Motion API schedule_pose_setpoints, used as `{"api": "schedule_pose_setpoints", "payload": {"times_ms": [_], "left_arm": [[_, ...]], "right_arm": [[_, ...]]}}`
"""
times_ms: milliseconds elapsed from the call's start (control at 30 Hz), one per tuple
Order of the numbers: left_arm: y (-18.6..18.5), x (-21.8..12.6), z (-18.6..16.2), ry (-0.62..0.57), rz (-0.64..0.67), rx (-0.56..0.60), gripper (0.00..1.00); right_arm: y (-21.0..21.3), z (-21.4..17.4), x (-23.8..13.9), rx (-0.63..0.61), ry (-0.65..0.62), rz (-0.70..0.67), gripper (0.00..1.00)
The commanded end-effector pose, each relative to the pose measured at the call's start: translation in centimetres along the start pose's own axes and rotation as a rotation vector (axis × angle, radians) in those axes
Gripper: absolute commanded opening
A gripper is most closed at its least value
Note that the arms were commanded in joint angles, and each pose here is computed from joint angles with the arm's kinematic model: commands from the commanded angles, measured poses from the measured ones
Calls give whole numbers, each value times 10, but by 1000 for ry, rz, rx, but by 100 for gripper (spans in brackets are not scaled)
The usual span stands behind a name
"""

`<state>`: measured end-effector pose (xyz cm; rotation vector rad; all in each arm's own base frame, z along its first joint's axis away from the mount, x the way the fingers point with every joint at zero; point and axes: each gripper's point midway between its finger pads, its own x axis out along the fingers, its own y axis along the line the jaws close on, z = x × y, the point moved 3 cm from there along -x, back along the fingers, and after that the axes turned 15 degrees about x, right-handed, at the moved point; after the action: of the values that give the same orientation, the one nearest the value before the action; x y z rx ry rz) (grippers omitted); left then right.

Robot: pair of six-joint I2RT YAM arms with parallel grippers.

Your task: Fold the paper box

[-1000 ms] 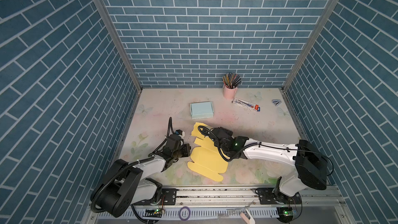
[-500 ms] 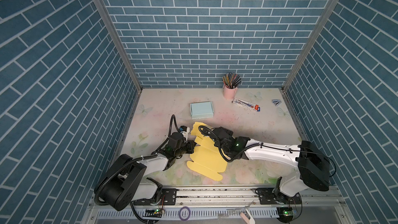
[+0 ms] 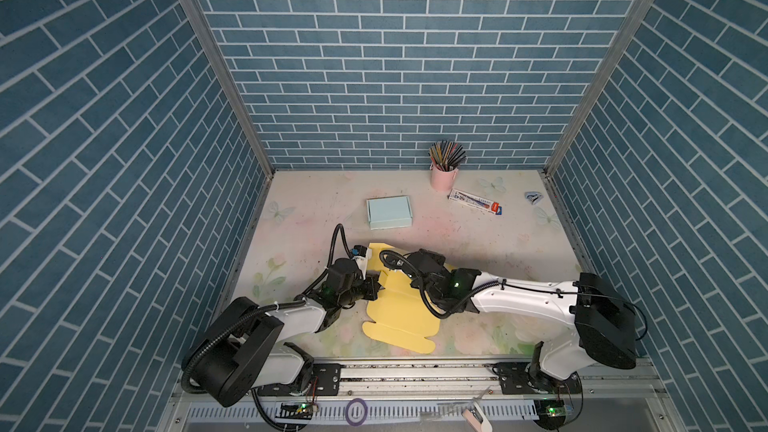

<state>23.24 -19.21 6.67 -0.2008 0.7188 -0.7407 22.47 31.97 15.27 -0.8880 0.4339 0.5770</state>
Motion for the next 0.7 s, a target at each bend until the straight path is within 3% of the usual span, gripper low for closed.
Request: {"api": "schedule_pose_setpoints", "payload": {"times_ms": [0, 200, 367, 500, 667], "left_arm": [[-10, -5, 1, -25, -51, 35, 3], [-9, -17, -6, -6, -26, 38, 10], [-2, -23, -6, 3, 15, 16, 10], [6, -42, 11, -66, 30, -53, 11], [13, -74, 44, -148, 109, -33, 15]], "right_arm": [[7, -2, 4, -74, -26, -13, 0], [10, -6, 15, -162, -56, -90, 0], [4, 2, 13, -219, -132, -180, 0], [-3, 8, 0, -242, -208, -192, 0], [1, 6, 1, -278, -210, -186, 0]]}}
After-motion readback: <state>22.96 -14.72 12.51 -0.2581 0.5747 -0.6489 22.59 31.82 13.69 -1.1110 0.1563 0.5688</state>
